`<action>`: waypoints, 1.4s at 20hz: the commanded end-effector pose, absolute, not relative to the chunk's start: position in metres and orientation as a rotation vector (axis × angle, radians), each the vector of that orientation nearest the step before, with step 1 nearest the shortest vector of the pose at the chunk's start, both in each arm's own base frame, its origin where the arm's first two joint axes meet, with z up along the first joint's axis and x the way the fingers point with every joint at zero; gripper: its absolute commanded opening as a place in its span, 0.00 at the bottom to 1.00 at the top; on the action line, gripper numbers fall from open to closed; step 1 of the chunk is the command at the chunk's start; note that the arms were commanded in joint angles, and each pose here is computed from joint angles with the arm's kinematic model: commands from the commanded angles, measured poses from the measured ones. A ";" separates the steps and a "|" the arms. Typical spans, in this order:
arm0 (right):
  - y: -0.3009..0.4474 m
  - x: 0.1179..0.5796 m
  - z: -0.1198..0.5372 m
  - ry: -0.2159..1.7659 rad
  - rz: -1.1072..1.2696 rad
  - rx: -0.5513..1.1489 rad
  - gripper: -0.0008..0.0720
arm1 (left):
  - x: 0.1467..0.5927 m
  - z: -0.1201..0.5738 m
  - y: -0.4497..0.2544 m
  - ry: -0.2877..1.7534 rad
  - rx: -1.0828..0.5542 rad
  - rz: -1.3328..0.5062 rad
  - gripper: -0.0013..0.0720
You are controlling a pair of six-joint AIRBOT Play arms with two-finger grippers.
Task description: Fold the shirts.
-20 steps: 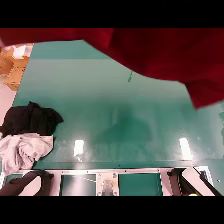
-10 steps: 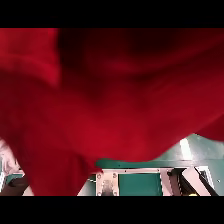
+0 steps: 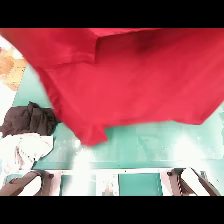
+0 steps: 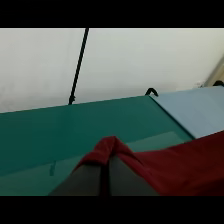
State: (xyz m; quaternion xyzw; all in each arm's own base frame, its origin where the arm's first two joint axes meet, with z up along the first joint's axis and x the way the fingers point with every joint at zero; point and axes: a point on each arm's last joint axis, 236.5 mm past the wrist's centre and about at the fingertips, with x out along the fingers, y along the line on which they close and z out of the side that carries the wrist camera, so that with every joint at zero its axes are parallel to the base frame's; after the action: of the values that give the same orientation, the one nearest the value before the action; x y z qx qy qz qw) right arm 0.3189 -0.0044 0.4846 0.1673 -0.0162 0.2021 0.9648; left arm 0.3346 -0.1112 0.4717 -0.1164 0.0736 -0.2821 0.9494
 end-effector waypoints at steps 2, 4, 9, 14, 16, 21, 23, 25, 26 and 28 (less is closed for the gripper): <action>0.000 0.317 0.478 -0.034 0.385 0.280 0.03 | 0.321 0.483 -0.130 0.101 -0.212 -0.679 0.05; 0.017 0.297 0.495 -0.076 0.387 0.225 0.03 | 0.288 0.507 -0.141 0.019 -0.176 -0.725 0.05; 0.041 0.258 0.524 -0.160 0.352 0.113 0.03 | 0.193 0.551 -0.154 -0.162 -0.064 -0.737 0.05; 0.008 0.275 0.490 -0.049 0.218 0.138 0.03 | 0.226 0.506 -0.125 0.029 -0.139 -0.574 0.05; -0.014 0.296 0.452 0.022 0.202 0.231 0.03 | 0.269 0.466 -0.118 0.152 -0.193 -0.562 0.05; -0.060 0.402 0.299 0.247 0.198 0.495 0.03 | 0.427 0.325 -0.088 0.432 -0.333 -0.488 0.05; -0.070 0.454 0.224 0.377 0.188 0.592 0.03 | 0.484 0.266 -0.095 0.513 -0.429 -0.544 0.05; -0.077 0.498 0.147 0.497 0.155 0.679 0.03 | 0.531 0.200 -0.105 0.582 -0.525 -0.583 0.05; -0.083 0.515 0.110 0.548 0.134 0.716 0.03 | 0.552 0.166 -0.107 0.610 -0.572 -0.572 0.05; -0.087 0.539 0.055 0.631 0.127 0.774 0.03 | 0.578 0.112 -0.111 0.652 -0.634 -0.542 0.05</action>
State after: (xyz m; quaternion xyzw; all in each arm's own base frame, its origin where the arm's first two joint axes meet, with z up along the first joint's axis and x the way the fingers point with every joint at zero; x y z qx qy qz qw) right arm 0.5022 -0.0835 0.1494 0.3345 0.2431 0.0806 0.9069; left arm 0.5320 -0.1054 0.1924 -0.2493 0.2925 -0.2713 0.8824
